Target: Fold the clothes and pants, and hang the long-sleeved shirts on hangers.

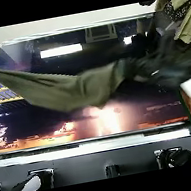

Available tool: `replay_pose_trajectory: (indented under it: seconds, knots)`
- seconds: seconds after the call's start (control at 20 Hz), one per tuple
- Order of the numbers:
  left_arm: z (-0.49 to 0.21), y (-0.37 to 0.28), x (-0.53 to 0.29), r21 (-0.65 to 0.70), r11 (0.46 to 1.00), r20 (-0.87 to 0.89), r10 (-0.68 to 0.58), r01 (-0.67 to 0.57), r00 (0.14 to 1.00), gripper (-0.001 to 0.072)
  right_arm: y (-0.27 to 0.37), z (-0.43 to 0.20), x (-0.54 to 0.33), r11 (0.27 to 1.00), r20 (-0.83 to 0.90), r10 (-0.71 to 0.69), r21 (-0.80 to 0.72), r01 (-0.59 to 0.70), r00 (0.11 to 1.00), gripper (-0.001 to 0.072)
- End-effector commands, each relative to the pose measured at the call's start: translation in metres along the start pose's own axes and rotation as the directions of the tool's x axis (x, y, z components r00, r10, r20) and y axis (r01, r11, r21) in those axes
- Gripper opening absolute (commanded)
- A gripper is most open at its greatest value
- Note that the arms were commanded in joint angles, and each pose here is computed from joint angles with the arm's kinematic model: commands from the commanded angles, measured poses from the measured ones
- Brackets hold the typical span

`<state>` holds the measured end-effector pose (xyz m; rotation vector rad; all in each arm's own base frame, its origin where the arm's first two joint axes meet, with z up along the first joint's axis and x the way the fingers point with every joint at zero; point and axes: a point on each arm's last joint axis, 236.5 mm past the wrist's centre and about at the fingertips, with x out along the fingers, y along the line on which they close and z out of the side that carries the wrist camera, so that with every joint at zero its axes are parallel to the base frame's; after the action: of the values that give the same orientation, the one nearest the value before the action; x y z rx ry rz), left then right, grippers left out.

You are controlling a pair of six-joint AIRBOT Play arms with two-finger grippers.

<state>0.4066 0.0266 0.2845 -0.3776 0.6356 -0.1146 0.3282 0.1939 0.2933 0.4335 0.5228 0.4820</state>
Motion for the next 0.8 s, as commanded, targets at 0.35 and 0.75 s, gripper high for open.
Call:
replay_pose_trajectory:
  seconds: [0.35, 0.75]
  knots:
    - [0.01, -0.056, -0.258, -0.011, 0.967, 0.547, 0.219, -0.255, 0.808, 0.0012, 0.03, 0.14, -0.265, 0.987, 0.553, -0.083, -0.07, 0.146, 0.829, 0.003]
    - [-0.005, -0.01, -0.105, -0.042, 0.992, 0.083, 0.124, -0.121, 0.989, 0.0012, -0.074, 0.101, -0.057, 0.86, 0.133, -0.496, -0.058, 0.506, 0.858, 0.0028]
